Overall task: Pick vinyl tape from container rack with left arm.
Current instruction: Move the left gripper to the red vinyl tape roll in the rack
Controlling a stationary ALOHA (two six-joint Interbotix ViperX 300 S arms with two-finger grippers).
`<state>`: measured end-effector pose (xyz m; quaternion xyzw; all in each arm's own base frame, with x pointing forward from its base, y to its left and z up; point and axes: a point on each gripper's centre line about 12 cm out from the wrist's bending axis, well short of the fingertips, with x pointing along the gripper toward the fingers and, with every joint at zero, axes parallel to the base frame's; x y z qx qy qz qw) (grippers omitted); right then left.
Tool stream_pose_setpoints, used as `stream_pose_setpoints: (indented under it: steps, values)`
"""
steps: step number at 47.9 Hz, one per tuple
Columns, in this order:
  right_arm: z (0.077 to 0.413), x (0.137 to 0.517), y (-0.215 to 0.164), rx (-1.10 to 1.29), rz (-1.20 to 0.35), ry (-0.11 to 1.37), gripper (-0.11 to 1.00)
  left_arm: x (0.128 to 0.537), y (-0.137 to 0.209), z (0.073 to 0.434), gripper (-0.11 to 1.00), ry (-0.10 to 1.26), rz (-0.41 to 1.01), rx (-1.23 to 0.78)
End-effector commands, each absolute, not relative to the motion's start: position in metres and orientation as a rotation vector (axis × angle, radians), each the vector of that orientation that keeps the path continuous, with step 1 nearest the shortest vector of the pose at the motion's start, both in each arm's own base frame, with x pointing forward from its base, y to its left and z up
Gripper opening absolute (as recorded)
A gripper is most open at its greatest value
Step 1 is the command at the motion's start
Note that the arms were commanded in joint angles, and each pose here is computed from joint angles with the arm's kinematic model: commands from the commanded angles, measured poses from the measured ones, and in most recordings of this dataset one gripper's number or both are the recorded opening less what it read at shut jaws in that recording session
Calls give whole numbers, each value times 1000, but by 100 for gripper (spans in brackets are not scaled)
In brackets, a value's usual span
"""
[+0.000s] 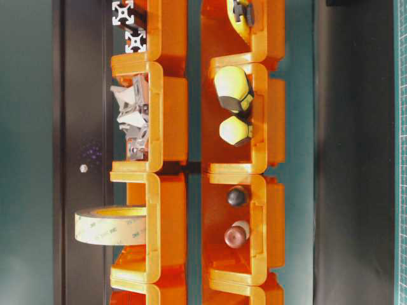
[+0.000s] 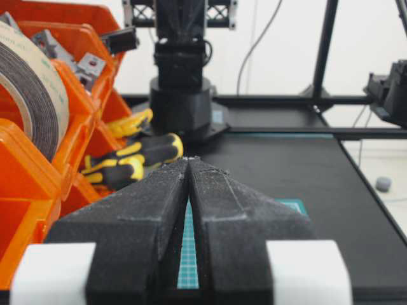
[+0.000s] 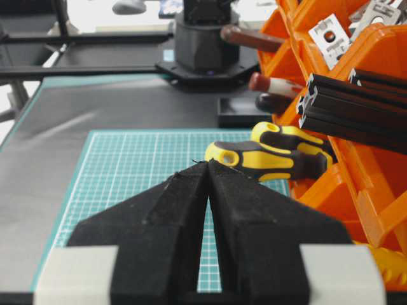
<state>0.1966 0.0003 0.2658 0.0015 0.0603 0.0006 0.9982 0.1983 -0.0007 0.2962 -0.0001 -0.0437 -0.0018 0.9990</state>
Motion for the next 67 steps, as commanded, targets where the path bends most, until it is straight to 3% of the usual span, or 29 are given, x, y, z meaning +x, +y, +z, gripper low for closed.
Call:
stream_pose_setpoints:
  steps: [1,4,7,18,31,43,57,62,67]
  values:
    - [280,199,-1,6,-4,75,2,198,-1,332,5,-142,-8,36]
    - [282,199,-1,9,-5,59,7,198,0,351,3,-127,0,36]
    - [284,198,-2,11,-9,45,0,198,1,365,0,-89,5,34]
    - [288,196,-3,15,-14,21,0,197,4,414,0,75,29,32]
    - [288,196,-3,20,-15,25,0,210,22,462,0,354,116,35]
    - [287,196,-2,21,-13,30,0,228,35,461,0,692,151,69]
    - [286,196,-2,21,-13,35,0,244,38,448,1,917,101,159]
    - [284,196,-2,23,-14,36,0,248,43,446,11,946,116,154]
    - [285,196,-2,23,-14,31,0,251,50,443,36,962,135,142]
